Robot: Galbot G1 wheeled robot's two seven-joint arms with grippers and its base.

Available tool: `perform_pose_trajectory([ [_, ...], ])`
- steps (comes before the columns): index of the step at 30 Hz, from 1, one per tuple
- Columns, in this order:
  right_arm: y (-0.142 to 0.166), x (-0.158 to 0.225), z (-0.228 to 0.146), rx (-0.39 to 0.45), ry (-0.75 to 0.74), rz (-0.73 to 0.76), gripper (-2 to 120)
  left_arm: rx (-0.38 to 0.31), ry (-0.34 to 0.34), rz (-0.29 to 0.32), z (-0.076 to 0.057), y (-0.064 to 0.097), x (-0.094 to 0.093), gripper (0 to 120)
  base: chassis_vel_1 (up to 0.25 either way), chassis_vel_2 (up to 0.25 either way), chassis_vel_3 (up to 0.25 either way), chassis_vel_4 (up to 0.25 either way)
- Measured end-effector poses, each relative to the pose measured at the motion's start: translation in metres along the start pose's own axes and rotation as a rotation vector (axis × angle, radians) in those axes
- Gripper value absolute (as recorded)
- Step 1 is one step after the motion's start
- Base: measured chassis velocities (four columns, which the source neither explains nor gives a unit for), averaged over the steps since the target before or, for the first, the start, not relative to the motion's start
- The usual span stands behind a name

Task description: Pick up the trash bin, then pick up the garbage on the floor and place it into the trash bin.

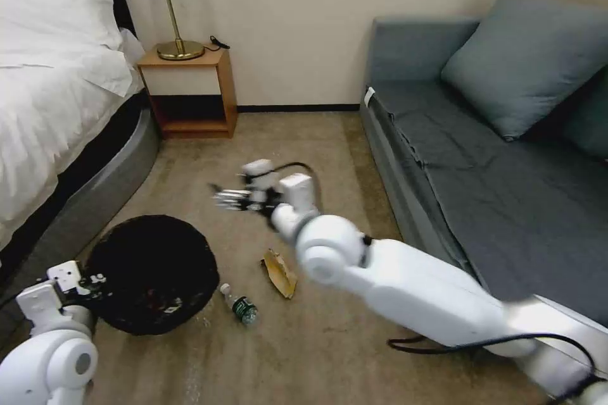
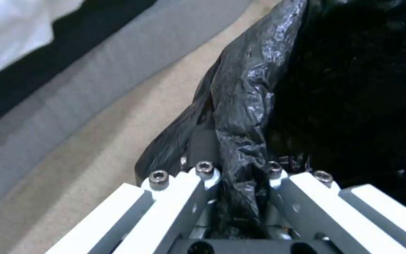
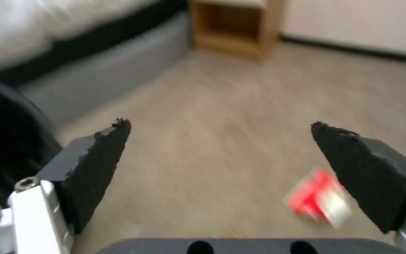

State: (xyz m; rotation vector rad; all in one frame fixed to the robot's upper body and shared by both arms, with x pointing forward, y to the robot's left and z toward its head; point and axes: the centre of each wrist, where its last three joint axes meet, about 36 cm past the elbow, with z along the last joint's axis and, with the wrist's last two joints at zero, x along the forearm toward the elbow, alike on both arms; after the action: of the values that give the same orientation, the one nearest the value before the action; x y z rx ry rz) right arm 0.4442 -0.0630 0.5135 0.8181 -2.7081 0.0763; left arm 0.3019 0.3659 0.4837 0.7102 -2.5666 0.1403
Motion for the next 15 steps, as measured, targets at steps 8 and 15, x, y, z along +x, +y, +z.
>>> perform_pose_trajectory([
  [8, -0.025, 0.017, 0.072, 0.033, 0.152, 0.069, 100, 0.013, -0.01, -0.024, -0.004, 0.011, -0.003, 3, 0.0, 0.0, 0.0, 0.0],
  [15, -0.011, 0.013, 0.113, 0.029, 0.265, 0.039, 100, 0.02, -0.003, -0.031, 0.0, 0.01, -0.003, 3, 0.0, 0.0, 0.0, 0.0],
])
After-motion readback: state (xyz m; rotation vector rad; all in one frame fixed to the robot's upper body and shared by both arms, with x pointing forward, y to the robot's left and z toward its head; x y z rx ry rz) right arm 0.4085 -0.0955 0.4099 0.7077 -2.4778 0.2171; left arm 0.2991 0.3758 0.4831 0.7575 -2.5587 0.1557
